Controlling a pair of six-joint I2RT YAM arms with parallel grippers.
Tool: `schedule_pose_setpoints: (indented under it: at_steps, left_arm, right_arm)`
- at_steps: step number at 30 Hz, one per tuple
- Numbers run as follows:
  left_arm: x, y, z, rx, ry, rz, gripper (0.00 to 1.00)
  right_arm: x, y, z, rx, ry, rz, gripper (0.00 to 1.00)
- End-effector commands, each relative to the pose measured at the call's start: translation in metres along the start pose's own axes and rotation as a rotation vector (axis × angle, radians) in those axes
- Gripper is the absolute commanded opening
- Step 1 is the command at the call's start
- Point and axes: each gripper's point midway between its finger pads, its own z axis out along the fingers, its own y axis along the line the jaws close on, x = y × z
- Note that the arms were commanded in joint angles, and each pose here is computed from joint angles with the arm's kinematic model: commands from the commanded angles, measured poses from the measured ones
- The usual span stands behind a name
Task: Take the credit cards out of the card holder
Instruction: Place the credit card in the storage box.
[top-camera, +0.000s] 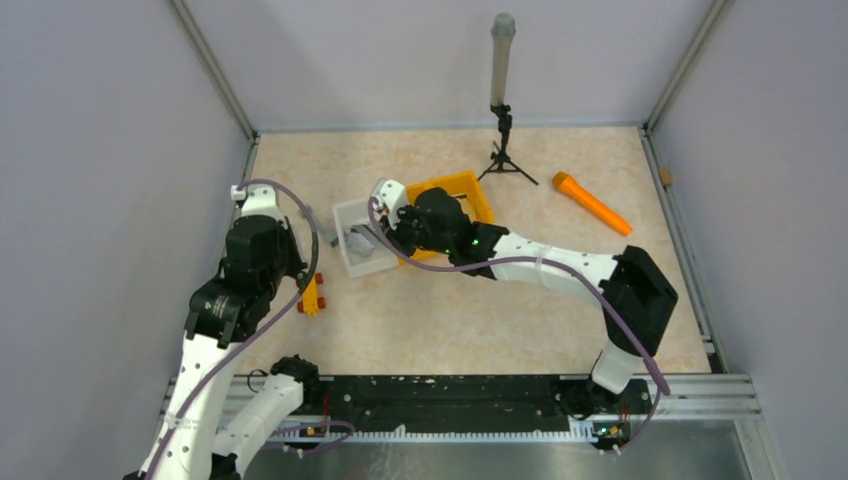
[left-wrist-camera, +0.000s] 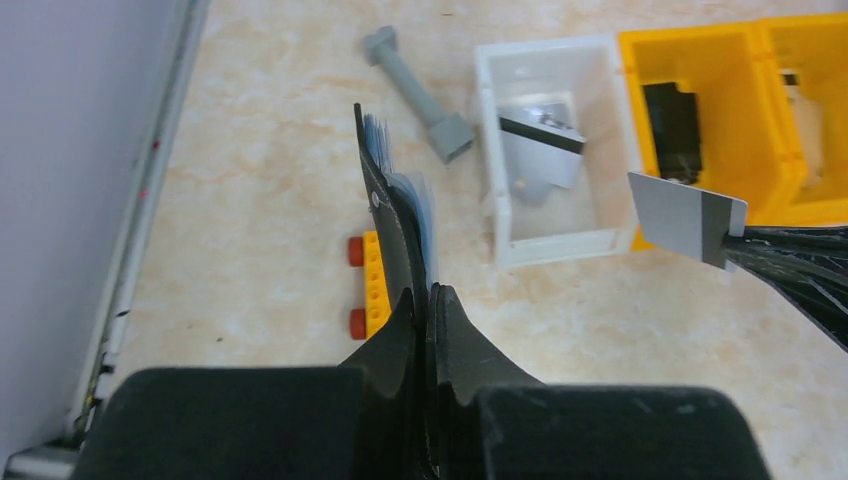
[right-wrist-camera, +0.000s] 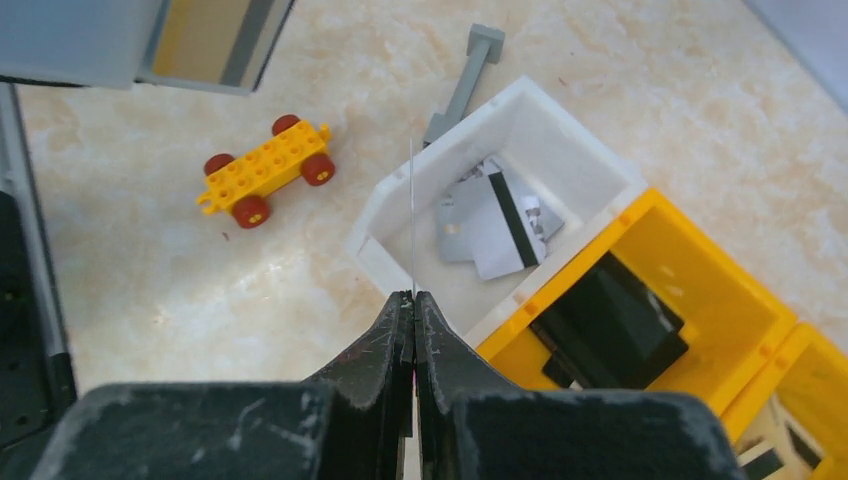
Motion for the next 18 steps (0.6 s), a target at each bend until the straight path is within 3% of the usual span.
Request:
schedule_pose_setpoints:
  at_steps: [1,18]
  left_arm:
    - [-0.017,0.033,-0.011,-0.168,-0.087,-0.001,0.0]
    - [-0.002,0.035,-0.003,-0.174,-0.078,-0.004,0.0]
  right_arm:
    - [-0.025,-0.009,0.025,0.043,-0.047,-0.267,0.0]
    - [0.0,-0.039,0.103,0.324,0.103,-0.733,0.0]
